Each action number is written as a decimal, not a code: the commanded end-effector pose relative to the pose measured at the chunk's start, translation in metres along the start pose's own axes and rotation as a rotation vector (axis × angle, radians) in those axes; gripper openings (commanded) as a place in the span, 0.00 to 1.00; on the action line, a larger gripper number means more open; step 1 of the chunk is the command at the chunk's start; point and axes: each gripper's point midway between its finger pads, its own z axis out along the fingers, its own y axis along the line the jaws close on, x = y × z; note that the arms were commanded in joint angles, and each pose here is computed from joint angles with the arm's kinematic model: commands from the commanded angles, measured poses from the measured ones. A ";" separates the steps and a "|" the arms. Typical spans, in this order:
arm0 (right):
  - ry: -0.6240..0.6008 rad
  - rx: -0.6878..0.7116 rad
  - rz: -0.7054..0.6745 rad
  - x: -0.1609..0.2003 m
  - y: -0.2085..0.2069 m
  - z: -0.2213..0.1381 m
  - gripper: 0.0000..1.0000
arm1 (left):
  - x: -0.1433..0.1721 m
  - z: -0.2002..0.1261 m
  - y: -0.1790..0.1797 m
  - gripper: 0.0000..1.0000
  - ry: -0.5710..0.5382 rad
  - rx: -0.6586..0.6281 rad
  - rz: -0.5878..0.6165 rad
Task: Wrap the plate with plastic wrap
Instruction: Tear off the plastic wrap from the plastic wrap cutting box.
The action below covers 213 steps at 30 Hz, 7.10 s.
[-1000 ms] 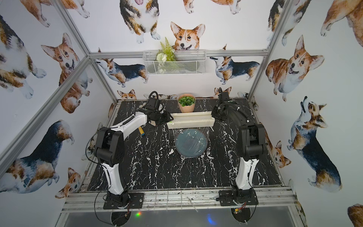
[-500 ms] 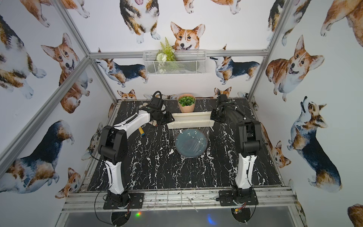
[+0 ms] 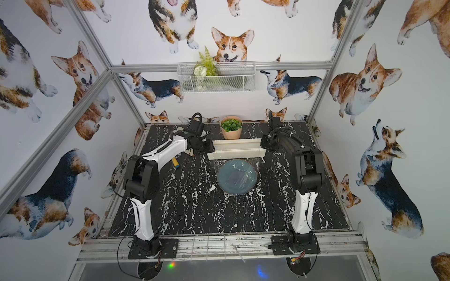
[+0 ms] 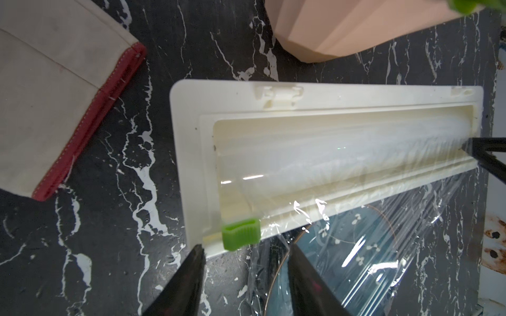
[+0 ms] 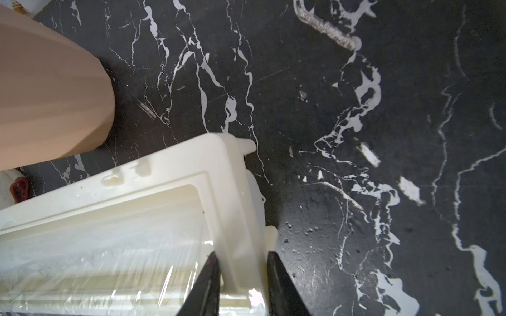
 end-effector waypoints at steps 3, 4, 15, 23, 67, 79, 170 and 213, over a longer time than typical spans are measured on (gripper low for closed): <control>0.086 0.041 0.025 0.025 -0.008 0.001 0.29 | 0.004 0.005 -0.005 0.51 0.021 0.000 0.010; 0.089 0.040 0.024 0.026 -0.007 0.001 0.29 | 0.005 0.006 -0.007 0.51 0.023 0.001 0.013; 0.096 0.055 -0.001 0.029 -0.009 0.002 0.29 | -0.002 -0.006 0.009 0.51 -0.009 -0.132 0.077; 0.106 0.047 -0.002 0.032 -0.007 0.003 0.29 | -0.006 0.000 0.004 0.51 -0.009 -0.109 0.082; 0.146 0.051 -0.031 0.048 -0.003 0.014 0.29 | -0.021 -0.018 -0.045 0.45 -0.176 -0.047 0.135; 0.152 0.052 -0.032 0.050 -0.004 0.015 0.29 | -0.015 -0.008 -0.019 0.45 -0.129 -0.150 0.109; 0.177 -0.006 0.000 0.069 0.007 0.026 0.28 | 0.040 0.107 -0.205 0.36 0.010 0.272 -0.072; 0.070 0.162 -0.164 0.047 0.018 -0.021 0.61 | -0.011 0.015 -0.011 0.40 -0.068 0.023 -0.071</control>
